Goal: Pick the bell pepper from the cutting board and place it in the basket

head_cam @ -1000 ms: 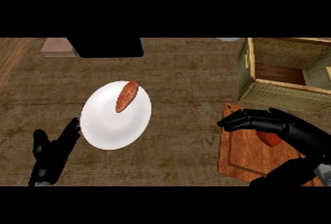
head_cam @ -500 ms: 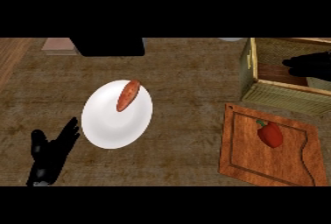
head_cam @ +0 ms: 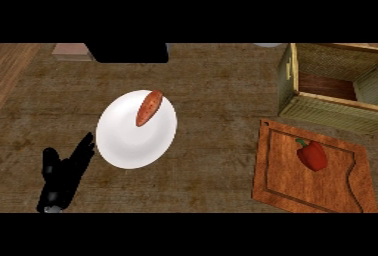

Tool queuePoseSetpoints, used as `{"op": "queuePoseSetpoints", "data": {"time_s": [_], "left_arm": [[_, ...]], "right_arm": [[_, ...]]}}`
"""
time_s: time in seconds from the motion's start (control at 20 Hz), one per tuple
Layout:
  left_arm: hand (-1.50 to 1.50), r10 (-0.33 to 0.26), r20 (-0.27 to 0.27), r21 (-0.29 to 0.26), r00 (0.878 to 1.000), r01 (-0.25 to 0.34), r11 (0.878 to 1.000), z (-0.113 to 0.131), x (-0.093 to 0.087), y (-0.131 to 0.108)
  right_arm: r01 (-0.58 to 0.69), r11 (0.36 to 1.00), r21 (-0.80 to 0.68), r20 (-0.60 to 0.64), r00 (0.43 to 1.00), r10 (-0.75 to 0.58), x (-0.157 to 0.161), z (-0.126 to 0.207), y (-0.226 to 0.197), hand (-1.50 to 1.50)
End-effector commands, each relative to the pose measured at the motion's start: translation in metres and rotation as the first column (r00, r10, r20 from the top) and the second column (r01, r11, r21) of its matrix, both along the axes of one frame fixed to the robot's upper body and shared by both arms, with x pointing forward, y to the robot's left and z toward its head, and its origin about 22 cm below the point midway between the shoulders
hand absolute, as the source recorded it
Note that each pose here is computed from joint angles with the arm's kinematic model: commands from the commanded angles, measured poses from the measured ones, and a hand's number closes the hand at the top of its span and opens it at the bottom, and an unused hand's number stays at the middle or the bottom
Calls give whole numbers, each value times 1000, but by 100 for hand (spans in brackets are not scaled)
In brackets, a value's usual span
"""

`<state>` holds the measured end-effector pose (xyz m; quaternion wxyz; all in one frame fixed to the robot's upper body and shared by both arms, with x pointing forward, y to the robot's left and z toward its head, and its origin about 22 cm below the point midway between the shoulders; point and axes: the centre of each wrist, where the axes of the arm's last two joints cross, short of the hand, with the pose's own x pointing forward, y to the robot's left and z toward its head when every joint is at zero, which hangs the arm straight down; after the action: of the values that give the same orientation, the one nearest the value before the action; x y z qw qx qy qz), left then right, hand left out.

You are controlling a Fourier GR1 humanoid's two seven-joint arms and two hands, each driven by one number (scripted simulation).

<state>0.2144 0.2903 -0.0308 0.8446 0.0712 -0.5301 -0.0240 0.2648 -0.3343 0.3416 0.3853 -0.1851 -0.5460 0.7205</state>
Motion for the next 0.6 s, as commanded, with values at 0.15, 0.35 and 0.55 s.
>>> {"op": "queuePoseSetpoints", "data": {"time_s": [0.15,0.35,0.55], "left_arm": [[0,9,-94,2,996,-8,1000,-16,-10,-1],[0,41,-106,-6,994,-42,999,-23,3,-1],[0,25,-95,-18,995,-27,999,-16,-3,14]], "right_arm": [[-40,995,-96,-82,996,32,10,-10,-10,-150],[-86,994,-72,-117,990,77,5,-11,-16,-150],[-61,998,-27,-123,991,58,15,-59,-17,-150]]}}
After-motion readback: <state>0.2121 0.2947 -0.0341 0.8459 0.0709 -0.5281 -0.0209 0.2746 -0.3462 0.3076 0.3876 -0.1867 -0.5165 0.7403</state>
